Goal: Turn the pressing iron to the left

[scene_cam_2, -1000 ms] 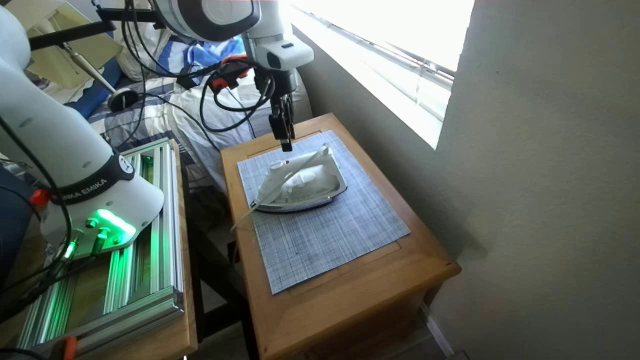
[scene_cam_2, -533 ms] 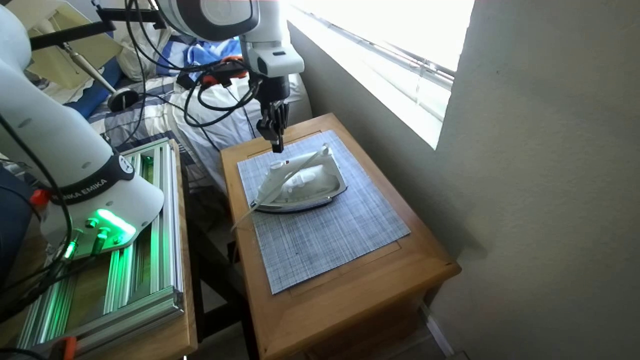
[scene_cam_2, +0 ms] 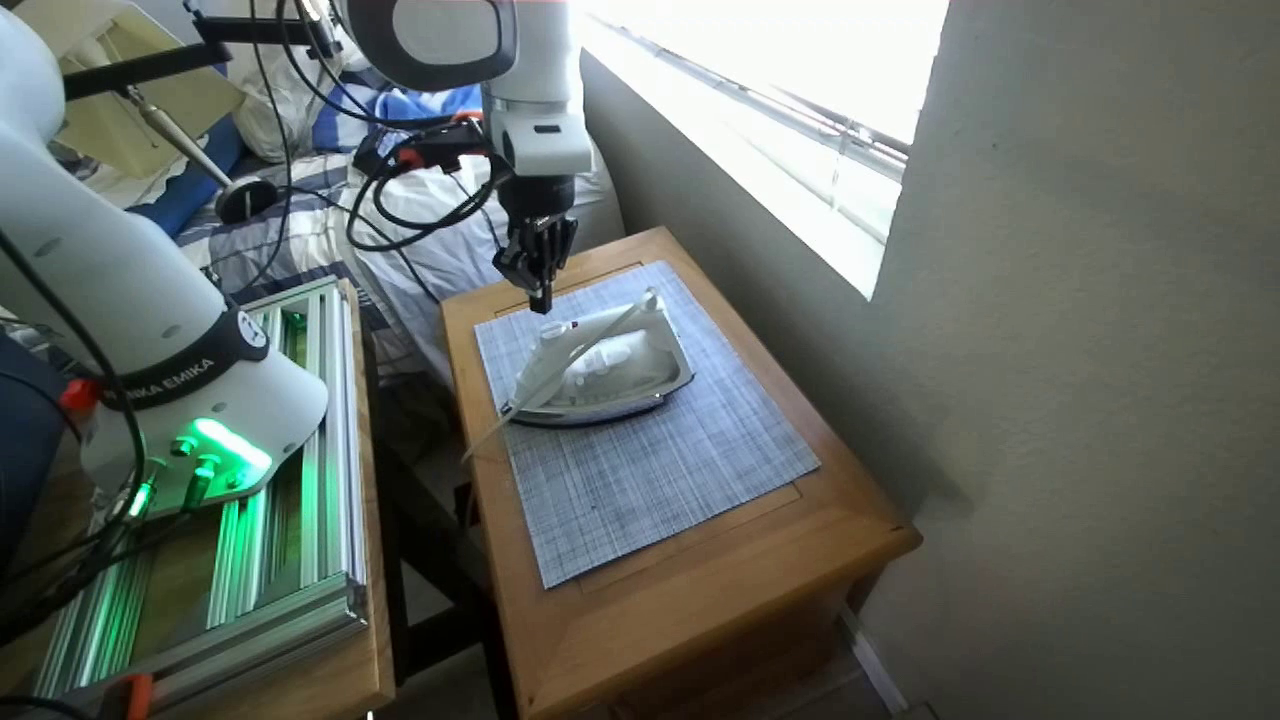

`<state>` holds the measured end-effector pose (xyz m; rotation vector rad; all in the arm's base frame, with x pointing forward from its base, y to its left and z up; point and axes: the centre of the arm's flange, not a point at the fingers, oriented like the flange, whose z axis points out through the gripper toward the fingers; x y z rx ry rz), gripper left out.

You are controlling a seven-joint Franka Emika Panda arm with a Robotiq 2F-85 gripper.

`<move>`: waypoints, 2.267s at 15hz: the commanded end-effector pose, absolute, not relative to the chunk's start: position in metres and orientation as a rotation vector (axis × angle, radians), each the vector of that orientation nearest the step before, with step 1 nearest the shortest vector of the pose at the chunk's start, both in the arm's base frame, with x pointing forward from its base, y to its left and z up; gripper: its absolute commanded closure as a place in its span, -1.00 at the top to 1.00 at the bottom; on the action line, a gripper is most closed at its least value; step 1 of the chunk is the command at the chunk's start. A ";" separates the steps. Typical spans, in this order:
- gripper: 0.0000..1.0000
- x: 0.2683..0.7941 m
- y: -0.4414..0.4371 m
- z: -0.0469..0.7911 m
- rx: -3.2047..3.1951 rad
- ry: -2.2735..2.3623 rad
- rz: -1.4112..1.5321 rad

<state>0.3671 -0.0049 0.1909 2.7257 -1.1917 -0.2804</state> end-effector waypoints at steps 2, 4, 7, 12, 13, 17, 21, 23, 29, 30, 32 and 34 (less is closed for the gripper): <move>-1.00 0.321 -0.003 0.185 2.712 -1.288 -0.308; -1.00 0.320 -0.004 0.181 2.705 -1.311 -0.322; -1.00 0.320 -0.007 0.177 2.707 -1.326 -0.307; -1.00 0.325 -0.010 0.169 2.731 -1.335 -0.236; -1.00 0.325 -0.011 0.168 2.733 -1.338 -0.230; -1.00 0.324 -0.012 0.166 2.726 -1.353 -0.234; -1.00 0.324 -0.015 0.160 2.728 -1.352 -0.218; -1.00 0.324 -0.016 0.153 2.732 -1.353 -0.213; -1.00 0.327 -0.018 0.136 2.745 -1.365 -0.199; -1.00 0.327 -0.019 0.135 2.745 -1.371 -0.194; -1.00 0.327 -0.020 0.136 2.745 -1.382 -0.188; -1.00 0.328 -0.019 0.136 2.745 -1.390 -0.184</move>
